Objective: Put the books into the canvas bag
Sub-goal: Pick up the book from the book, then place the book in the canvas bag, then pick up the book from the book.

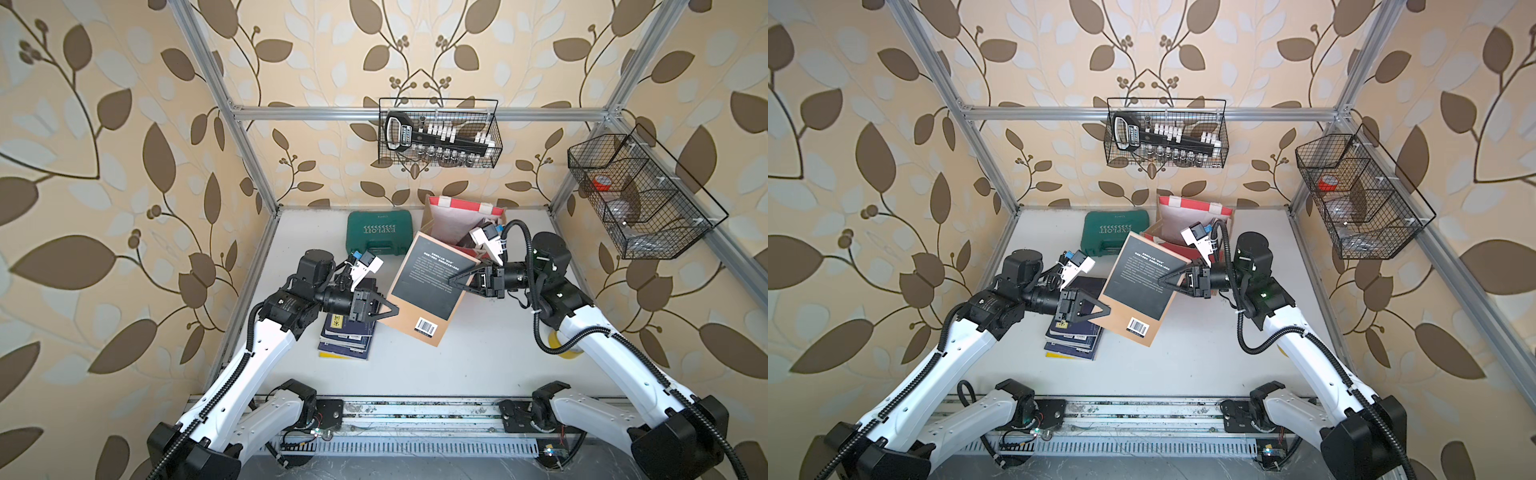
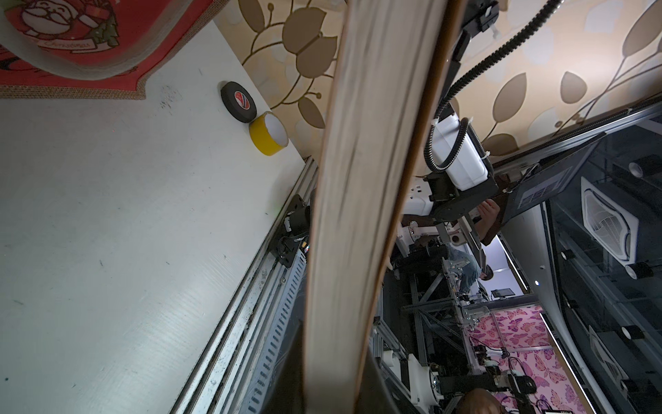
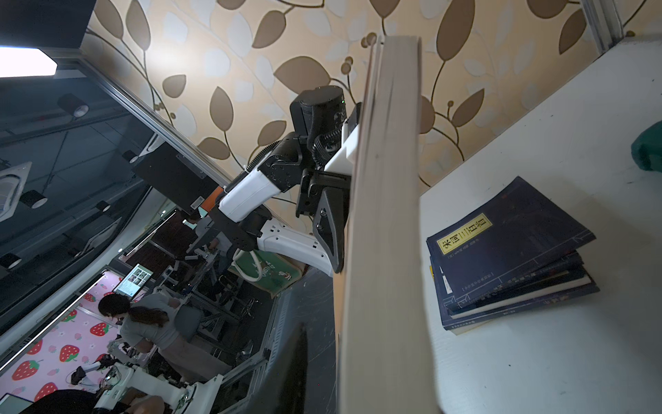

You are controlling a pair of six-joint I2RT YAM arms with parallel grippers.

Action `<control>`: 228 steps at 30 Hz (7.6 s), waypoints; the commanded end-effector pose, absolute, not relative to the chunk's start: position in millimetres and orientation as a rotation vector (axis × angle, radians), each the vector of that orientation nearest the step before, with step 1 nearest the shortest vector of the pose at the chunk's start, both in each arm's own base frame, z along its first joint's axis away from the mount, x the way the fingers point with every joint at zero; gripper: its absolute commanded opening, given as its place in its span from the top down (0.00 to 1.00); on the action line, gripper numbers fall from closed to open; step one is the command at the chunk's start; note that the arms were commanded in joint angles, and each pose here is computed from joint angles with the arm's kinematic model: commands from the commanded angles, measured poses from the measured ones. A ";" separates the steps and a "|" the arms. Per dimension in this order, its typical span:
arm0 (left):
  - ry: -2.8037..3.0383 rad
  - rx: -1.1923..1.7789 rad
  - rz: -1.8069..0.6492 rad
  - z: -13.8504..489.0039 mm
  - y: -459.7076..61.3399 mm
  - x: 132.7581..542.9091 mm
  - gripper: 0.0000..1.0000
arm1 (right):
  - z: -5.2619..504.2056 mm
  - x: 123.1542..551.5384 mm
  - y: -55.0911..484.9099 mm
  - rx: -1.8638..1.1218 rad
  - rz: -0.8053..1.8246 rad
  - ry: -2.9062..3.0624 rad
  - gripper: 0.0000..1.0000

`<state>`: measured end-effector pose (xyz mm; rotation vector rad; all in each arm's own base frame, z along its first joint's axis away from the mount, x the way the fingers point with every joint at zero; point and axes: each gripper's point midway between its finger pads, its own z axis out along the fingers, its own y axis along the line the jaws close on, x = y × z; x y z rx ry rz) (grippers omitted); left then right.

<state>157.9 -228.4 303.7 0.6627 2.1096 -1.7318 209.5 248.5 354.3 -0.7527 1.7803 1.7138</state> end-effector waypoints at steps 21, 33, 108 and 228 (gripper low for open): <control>2.017 0.759 -1.646 318.2 -228.7 150.2 0.69 | 382.9 202.4 252.6 -0.858 1.675 1.761 1.00; 2.108 0.662 -1.484 304.8 -223.5 170.7 0.01 | 400.2 231.3 249.0 -0.719 1.543 1.677 1.00; 2.353 0.131 -1.091 252.6 -162.9 255.4 0.01 | 355.3 411.8 115.3 0.346 0.545 1.709 1.00; 2.549 -0.523 -0.681 178.2 -74.8 283.9 0.01 | 245.4 279.4 329.2 -0.594 0.916 2.020 0.01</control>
